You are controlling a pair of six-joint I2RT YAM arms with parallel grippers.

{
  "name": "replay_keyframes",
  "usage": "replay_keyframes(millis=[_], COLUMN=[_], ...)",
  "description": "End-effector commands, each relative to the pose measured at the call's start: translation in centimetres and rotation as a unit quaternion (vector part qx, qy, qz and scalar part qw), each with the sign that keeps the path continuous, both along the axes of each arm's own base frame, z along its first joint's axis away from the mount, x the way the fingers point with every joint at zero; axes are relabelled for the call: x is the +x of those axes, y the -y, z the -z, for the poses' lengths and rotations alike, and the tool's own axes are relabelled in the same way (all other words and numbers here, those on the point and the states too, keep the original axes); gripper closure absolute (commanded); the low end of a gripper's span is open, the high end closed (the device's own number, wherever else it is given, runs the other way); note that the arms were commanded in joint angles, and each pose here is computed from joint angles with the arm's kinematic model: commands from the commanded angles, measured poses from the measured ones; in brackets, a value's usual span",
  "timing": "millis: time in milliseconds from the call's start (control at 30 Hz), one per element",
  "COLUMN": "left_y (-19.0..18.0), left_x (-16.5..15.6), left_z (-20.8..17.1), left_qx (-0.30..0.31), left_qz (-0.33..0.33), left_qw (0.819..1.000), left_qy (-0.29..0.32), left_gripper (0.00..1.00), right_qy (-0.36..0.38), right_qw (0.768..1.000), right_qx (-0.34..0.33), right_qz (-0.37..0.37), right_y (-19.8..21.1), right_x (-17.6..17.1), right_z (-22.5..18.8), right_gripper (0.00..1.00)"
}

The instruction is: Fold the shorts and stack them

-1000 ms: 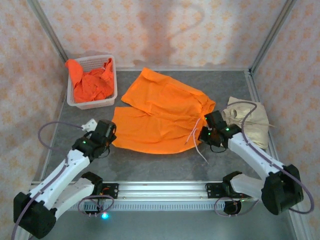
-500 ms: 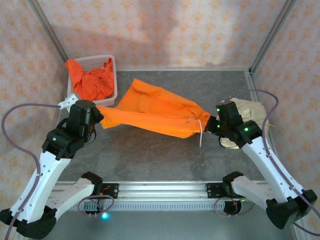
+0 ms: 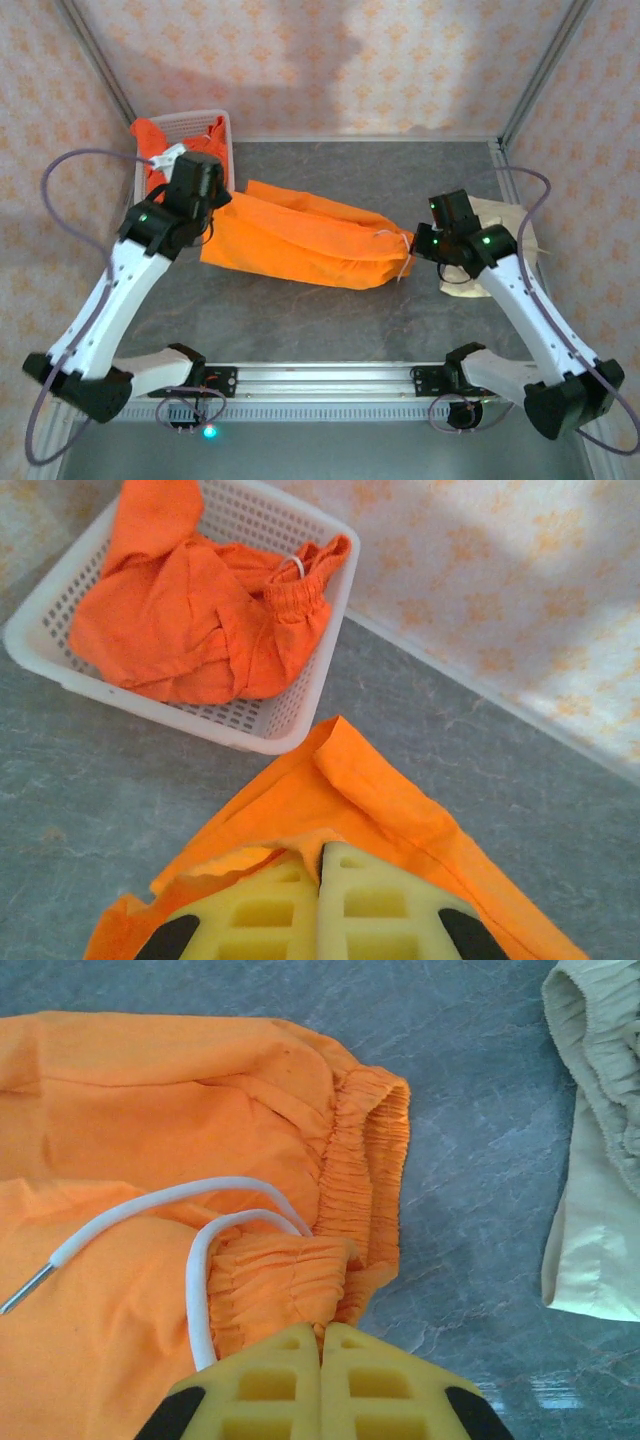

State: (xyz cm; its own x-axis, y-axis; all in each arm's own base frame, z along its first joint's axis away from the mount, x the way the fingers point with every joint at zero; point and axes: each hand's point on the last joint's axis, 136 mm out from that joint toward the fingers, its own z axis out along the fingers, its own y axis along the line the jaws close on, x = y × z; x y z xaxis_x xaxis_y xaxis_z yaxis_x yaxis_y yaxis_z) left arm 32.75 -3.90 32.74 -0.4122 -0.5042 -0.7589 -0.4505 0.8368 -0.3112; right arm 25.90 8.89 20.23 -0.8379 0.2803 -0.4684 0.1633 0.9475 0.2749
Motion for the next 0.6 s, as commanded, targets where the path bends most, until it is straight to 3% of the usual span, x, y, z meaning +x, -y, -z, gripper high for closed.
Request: replay_keyframes(millis=[0,567], left_y=[0.3,3.0], left_x=[2.5,14.1], left_z=[-0.3,8.6], left_qx=[0.016,0.033], left_qz=[-0.003,-0.021], left_qw=[1.0,0.994], left_qy=[0.006,-0.097], left_gripper=[1.0,1.0], right_qy=[0.018,-0.059], right_qw=[1.0,0.997], right_qx=[-0.012,0.005], right_qz=[0.012,0.048], right_y=[0.9,2.3], right_x=[2.2,10.3], right_z=[-0.7,5.7], right_gripper=[1.0,1.0])
